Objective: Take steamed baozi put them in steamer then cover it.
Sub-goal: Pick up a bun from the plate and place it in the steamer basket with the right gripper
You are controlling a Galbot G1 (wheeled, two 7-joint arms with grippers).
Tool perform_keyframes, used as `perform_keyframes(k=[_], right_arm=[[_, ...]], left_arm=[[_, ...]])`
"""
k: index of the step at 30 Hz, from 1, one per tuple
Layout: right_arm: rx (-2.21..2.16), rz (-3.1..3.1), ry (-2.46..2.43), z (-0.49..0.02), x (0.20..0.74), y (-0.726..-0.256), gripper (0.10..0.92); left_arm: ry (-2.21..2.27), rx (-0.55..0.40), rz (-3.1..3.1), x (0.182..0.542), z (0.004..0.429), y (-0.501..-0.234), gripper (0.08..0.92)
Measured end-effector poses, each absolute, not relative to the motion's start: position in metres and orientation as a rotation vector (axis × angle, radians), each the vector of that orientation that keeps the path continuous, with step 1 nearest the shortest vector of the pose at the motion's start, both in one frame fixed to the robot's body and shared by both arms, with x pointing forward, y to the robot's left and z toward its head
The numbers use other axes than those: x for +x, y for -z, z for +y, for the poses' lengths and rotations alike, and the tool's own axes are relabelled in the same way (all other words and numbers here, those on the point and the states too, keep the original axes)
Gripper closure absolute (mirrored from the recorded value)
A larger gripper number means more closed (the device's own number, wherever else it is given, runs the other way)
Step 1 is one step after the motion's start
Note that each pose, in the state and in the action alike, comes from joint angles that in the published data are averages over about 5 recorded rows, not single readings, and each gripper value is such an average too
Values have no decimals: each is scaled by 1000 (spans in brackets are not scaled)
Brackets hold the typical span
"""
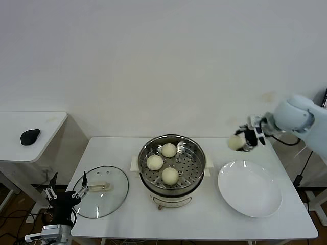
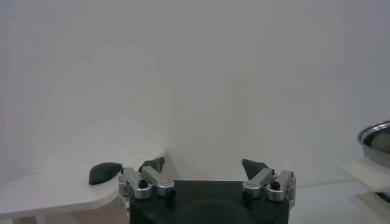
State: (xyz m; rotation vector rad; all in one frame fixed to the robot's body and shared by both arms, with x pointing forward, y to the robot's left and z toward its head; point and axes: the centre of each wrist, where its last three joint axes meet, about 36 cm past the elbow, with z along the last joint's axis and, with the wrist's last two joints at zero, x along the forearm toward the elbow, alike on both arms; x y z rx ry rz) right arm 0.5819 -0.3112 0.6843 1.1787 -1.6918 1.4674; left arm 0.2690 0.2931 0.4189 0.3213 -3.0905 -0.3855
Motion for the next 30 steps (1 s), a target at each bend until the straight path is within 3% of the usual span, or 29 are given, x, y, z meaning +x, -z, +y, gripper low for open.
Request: perform_keyframes(k=[15, 30], right_arm=[[1275, -1652, -1380, -187, 585, -668, 403], [1232, -1573, -1336, -159, 602, -611, 403]], left_arm=[[364, 359, -3090, 267, 293, -418, 177], [374, 371, -3093, 267, 297, -419, 177]])
